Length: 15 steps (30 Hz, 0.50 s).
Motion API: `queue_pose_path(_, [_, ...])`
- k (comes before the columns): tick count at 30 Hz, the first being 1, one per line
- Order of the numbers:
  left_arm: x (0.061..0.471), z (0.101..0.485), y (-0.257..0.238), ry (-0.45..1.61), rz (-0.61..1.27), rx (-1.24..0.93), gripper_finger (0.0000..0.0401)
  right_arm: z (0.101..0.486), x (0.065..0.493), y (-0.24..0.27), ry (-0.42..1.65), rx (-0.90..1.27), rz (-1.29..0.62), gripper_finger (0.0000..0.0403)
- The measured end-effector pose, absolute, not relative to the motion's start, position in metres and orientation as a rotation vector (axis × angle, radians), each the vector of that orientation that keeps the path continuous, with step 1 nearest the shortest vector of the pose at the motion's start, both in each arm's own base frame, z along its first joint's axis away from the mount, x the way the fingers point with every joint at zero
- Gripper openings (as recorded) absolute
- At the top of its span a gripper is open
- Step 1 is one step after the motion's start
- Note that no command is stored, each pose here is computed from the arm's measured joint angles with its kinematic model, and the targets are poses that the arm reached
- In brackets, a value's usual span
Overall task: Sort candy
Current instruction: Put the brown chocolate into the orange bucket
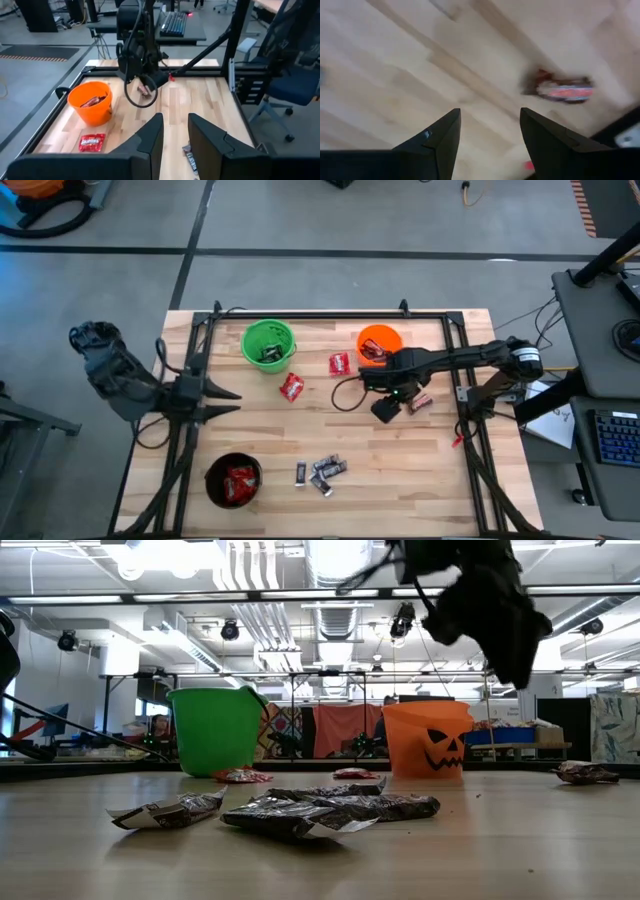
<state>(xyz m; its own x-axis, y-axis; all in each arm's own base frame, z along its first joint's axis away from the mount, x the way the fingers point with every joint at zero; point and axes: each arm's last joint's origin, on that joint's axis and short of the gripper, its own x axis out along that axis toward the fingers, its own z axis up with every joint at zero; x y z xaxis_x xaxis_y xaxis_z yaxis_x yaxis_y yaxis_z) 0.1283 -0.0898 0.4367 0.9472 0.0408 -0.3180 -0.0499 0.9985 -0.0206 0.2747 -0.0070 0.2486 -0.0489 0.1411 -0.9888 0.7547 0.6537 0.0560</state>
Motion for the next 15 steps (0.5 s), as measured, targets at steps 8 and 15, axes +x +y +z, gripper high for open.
queue_pose_path(8, [0.139,0.408,-0.092,0.284,0.081,-0.065,0.0074,0.208,0.247,-0.007,1.793,0.426,-0.288,0.0209])
queue_pose_path(15, [0.134,0.395,-0.086,0.241,0.097,-0.097,0.0074,0.167,0.231,-0.009,1.982,0.251,-0.316,0.0209])
